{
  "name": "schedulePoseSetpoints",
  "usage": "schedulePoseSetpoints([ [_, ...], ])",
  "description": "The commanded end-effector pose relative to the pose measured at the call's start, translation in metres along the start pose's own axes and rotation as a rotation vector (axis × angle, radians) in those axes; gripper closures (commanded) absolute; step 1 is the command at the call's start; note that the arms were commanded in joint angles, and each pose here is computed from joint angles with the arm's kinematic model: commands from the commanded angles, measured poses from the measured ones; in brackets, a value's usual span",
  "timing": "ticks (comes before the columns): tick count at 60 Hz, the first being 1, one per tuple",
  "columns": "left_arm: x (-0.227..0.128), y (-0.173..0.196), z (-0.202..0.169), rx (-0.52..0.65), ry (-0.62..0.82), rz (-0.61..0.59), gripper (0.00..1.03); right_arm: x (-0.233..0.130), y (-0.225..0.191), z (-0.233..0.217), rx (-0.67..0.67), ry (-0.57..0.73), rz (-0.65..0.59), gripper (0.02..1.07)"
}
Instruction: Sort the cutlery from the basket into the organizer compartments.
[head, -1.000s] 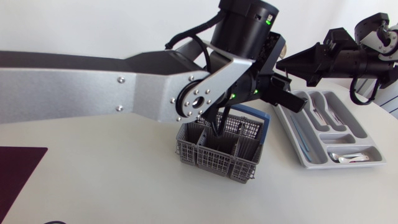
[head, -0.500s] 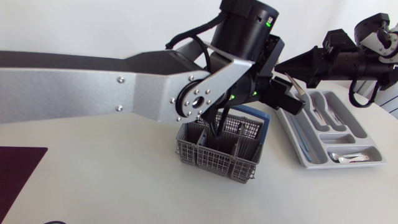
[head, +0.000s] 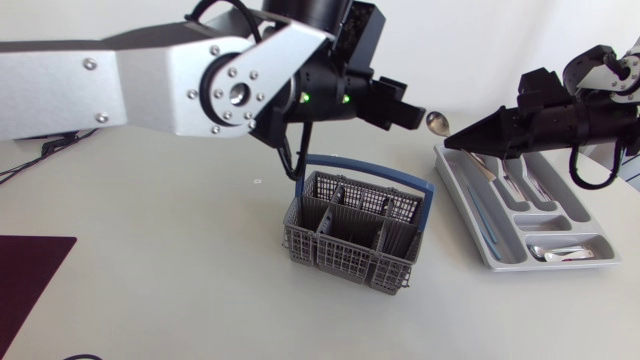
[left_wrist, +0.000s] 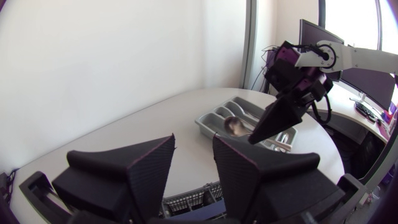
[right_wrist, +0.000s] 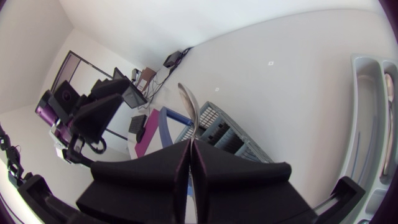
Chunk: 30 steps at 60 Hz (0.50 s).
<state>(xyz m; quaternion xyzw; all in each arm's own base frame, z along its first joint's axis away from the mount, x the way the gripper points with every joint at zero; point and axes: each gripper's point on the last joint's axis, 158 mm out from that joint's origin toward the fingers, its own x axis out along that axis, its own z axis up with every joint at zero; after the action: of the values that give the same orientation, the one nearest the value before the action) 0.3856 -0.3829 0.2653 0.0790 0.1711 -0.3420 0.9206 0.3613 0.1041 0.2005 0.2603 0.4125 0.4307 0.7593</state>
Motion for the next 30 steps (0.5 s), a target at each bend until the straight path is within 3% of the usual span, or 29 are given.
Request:
schedulePoseSetpoints([
  [1, -0.011, 0.026, 0.005, 0.009, 0.002, 0.049, 0.58, -0.01, -0.015, 0.004, -0.085, 0.008, -0.027, 1.01],
  [30, -0.036, 0.102, -0.036, 0.013, 0.11, 0.182, 0.55, -0.068, -0.107, -0.044, -0.195, 0.228, -0.141, 1.01],
])
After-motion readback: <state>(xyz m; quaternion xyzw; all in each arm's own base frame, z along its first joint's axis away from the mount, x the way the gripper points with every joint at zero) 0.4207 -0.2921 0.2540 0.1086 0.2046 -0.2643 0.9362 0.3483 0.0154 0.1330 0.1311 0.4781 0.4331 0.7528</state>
